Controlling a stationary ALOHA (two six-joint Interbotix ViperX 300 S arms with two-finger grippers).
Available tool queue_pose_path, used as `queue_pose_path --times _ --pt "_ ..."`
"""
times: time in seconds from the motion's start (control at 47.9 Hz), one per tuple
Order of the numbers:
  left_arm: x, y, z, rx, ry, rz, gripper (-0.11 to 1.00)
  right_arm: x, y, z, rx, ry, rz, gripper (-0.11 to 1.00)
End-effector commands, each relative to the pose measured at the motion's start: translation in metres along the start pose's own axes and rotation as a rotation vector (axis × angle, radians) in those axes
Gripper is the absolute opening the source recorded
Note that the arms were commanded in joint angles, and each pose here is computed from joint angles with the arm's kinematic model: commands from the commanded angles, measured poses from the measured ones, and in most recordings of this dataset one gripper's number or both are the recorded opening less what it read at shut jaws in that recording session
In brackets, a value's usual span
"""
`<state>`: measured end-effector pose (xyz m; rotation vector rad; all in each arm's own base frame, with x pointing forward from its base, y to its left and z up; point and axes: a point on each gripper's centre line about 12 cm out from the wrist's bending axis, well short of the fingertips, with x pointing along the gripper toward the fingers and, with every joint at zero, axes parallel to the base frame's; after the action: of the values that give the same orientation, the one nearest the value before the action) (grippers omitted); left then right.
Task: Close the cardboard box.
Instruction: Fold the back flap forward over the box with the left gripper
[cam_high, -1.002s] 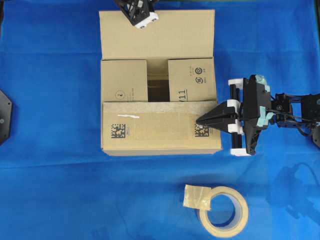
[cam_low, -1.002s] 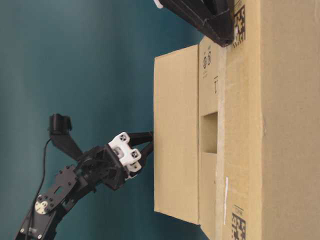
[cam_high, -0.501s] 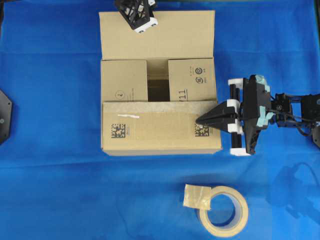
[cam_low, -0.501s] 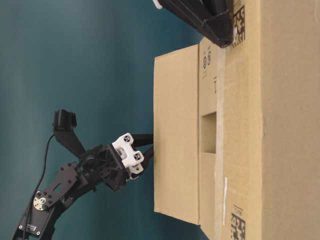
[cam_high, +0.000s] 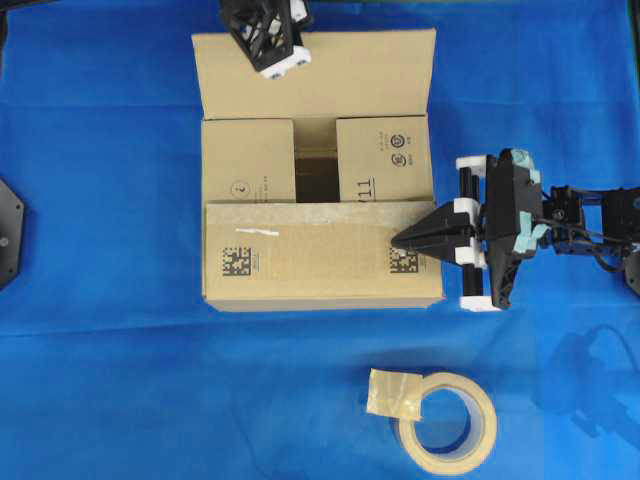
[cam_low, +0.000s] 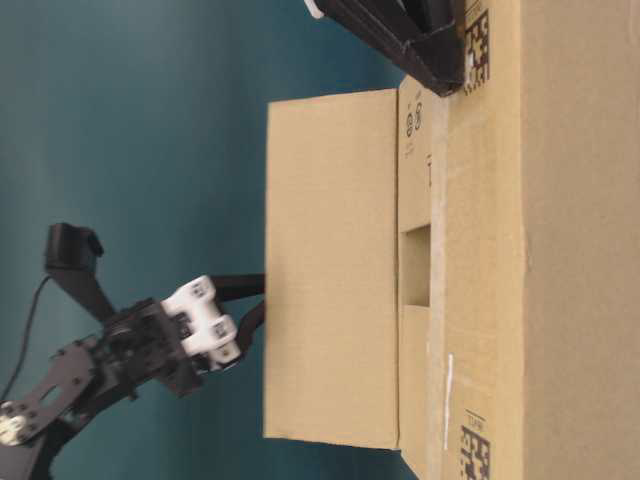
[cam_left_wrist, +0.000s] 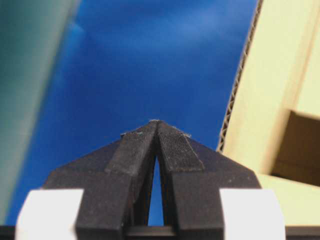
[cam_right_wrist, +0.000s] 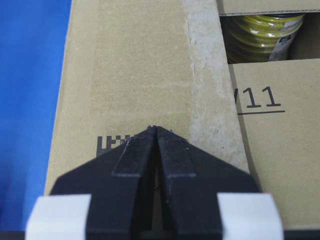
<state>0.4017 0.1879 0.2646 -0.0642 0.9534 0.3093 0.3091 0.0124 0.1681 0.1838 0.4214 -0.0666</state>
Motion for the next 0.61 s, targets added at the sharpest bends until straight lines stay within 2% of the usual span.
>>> queue_pose_path --times 0.0,0.251,0.585 --pt "-0.025 -0.009 0.008 0.017 -0.047 -0.006 0.0 0.0 -0.001 0.009 0.003 -0.032 -0.003 0.0" --pt "-0.03 -0.044 -0.002 0.058 -0.032 -0.058 0.0 0.001 -0.003 0.01 0.007 -0.034 -0.009 0.0" --pt "-0.034 -0.088 -0.018 0.061 -0.04 -0.121 0.0 0.001 -0.004 0.011 0.009 -0.038 -0.013 0.0"
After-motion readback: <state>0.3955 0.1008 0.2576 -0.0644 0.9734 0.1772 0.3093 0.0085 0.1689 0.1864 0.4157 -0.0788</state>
